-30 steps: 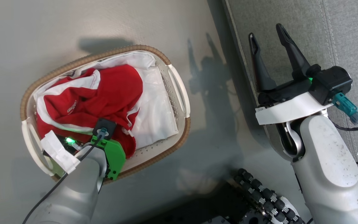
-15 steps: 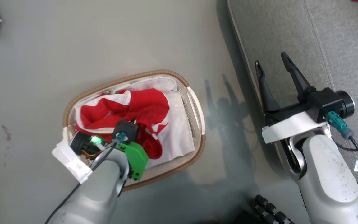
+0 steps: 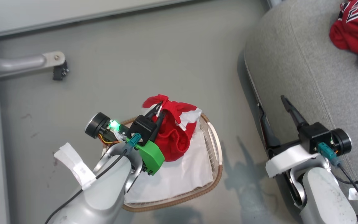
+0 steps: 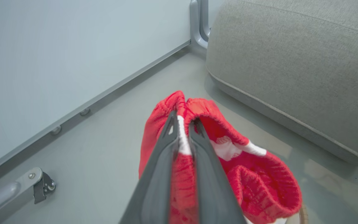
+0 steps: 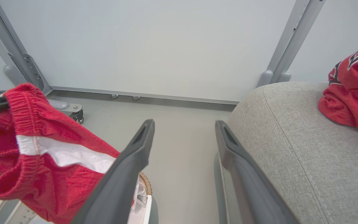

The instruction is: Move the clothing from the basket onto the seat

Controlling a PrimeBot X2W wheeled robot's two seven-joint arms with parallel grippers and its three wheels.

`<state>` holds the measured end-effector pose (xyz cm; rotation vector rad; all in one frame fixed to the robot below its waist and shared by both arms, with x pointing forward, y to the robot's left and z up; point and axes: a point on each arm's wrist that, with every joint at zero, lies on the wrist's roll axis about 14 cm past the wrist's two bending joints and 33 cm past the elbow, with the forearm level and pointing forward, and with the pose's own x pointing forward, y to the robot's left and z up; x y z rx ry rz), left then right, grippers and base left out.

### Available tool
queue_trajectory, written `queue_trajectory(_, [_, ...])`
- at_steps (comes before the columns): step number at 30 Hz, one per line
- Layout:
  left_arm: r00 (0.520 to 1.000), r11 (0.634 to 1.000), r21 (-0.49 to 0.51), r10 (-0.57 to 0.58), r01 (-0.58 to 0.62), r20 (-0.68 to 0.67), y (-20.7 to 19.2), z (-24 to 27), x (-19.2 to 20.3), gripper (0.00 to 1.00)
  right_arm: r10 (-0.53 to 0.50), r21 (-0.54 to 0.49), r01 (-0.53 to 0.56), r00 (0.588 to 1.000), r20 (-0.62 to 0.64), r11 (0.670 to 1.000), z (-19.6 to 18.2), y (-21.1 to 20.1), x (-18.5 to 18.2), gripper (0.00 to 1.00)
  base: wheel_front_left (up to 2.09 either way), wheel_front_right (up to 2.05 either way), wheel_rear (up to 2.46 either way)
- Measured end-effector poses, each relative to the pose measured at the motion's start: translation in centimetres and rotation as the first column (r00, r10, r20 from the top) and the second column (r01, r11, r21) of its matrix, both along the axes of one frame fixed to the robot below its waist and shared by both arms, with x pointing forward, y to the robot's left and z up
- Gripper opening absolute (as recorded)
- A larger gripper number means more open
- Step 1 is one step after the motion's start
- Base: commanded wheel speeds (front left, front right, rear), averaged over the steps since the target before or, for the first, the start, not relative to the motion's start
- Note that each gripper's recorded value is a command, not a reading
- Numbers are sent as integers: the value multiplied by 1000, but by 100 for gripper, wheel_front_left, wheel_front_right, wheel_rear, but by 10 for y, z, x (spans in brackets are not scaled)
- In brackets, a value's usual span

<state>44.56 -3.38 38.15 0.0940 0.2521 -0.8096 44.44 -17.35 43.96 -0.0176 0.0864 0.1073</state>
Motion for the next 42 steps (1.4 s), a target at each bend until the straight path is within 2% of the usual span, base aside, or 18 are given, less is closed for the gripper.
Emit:
queue_trajectory(7, [965, 1000, 20, -25, 21, 261, 16, 88, 16, 0, 48, 8, -49, 997, 63, 999, 29, 19, -18, 100, 0, 0, 0])
queue_trajectory(18, [814, 998, 53, -53, 28, 578, 26, 224, 28, 0, 132, 1, -135, 975, 178, 991, 74, 48, -35, 100, 0, 0, 0])
queue_trajectory(25, [739, 996, 81, -89, 48, 668, 25, 272, 20, 0, 168, -22, -167, 961, 221, 986, 91, 59, -40, 100, 0, 0, 0])
queue_trajectory(33, [692, 995, 70, -103, 76, 714, 21, 300, 5, 0, 203, -99, -184, 950, 237, 978, 100, 65, -35, 100, 0, 0, 0])
queue_trajectory(42, [633, 989, 58, -133, 138, 763, 12, 322, -23, 0, 315, -190, -277, 926, 209, 942, 100, 84, -21, 100, 0, 0, 0])
